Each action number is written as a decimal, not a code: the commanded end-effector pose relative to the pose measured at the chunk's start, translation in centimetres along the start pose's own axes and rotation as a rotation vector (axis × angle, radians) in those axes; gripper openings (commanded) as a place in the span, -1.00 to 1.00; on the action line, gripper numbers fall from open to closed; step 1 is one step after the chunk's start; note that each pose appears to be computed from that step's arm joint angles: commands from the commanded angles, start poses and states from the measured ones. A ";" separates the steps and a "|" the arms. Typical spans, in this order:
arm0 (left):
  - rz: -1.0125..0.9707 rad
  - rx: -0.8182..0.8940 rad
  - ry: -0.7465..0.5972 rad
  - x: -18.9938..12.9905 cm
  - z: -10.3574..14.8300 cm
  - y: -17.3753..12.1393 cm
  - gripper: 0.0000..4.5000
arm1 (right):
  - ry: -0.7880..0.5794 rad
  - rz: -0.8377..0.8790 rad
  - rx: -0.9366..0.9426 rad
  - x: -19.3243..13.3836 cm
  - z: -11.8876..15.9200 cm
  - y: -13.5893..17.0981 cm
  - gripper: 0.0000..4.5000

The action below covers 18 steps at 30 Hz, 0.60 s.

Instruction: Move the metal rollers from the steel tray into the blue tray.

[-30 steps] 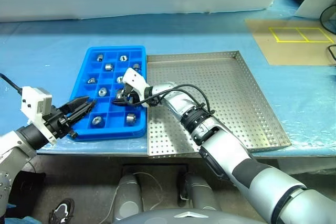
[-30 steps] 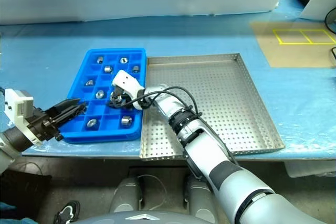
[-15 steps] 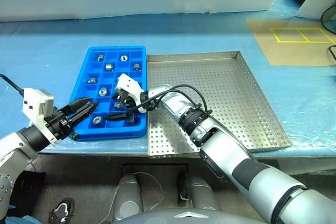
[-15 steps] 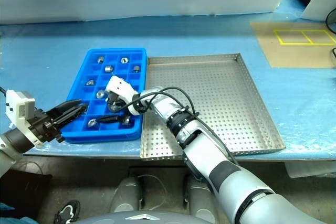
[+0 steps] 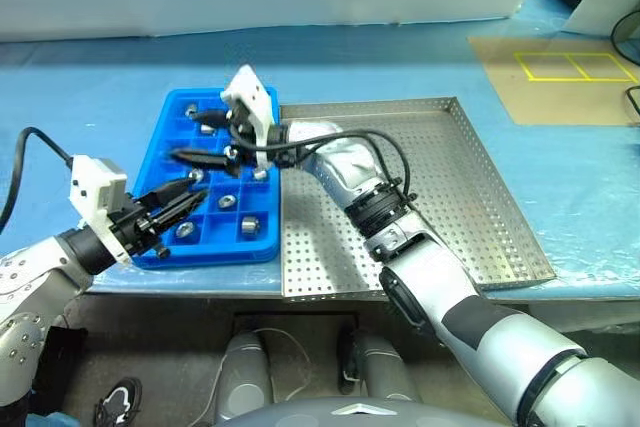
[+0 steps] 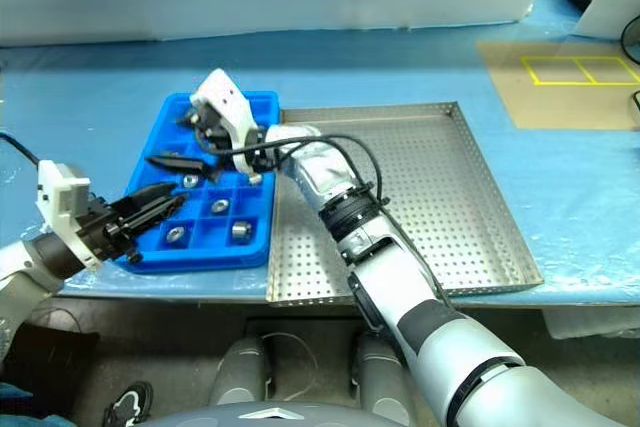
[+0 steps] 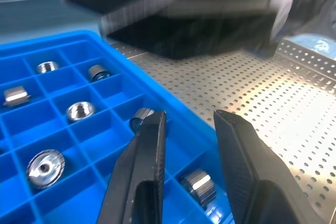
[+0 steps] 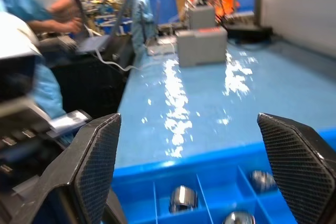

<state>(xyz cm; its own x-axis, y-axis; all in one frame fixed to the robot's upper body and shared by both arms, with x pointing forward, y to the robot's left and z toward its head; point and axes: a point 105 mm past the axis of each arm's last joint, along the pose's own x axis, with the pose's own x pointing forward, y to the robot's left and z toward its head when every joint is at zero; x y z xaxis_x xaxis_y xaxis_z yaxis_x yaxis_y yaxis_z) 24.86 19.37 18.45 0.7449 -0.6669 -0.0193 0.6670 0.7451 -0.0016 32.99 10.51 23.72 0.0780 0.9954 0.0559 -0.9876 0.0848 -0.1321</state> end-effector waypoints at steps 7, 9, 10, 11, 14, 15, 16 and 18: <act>0.034 0.023 -0.093 4.5 0.0 1.3 -0.31 | 0.201 -0.376 0.016 -14.3 -2.6 -5.5 0.92; 0.014 0.013 -0.117 5.4 0.1 1.2 -0.31 | 0.265 -0.451 0.020 -17.6 -3.9 -6.0 0.92; 0.001 0.002 -0.132 5.9 0.2 1.1 -0.31 | 0.307 -0.481 0.027 -19.3 -4.8 -6.0 0.92; -0.007 -0.003 -0.143 6.4 0.3 1.2 -0.31 | 0.349 -0.503 0.036 -20.6 -5.8 -5.8 0.92; -0.028 -0.003 -0.162 7.7 0.6 1.5 -0.31 | 0.383 -0.543 0.082 -22.7 -7.2 -4.9 0.92; -0.035 -0.003 -0.171 8.2 0.8 1.6 -0.31 | 0.382 -0.560 0.093 -23.1 -7.4 -4.8 0.92; -0.046 -0.005 -0.181 8.6 1.0 1.7 -0.31 | 0.384 -0.575 0.103 -23.5 -7.7 -4.6 0.92; -0.074 -0.002 -0.191 9.5 1.3 1.6 -0.31 | 0.387 -0.611 0.139 -24.1 -8.6 -4.3 0.92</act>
<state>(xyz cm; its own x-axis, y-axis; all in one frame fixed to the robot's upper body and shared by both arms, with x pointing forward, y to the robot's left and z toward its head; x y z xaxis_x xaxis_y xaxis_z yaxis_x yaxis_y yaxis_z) 32.87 14.49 18.65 0.7044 -0.6957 0.1409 0.7059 0.7074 -0.0357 36.59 -13.25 12.61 0.6068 0.7185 -0.3400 -0.7720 0.6345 -0.0370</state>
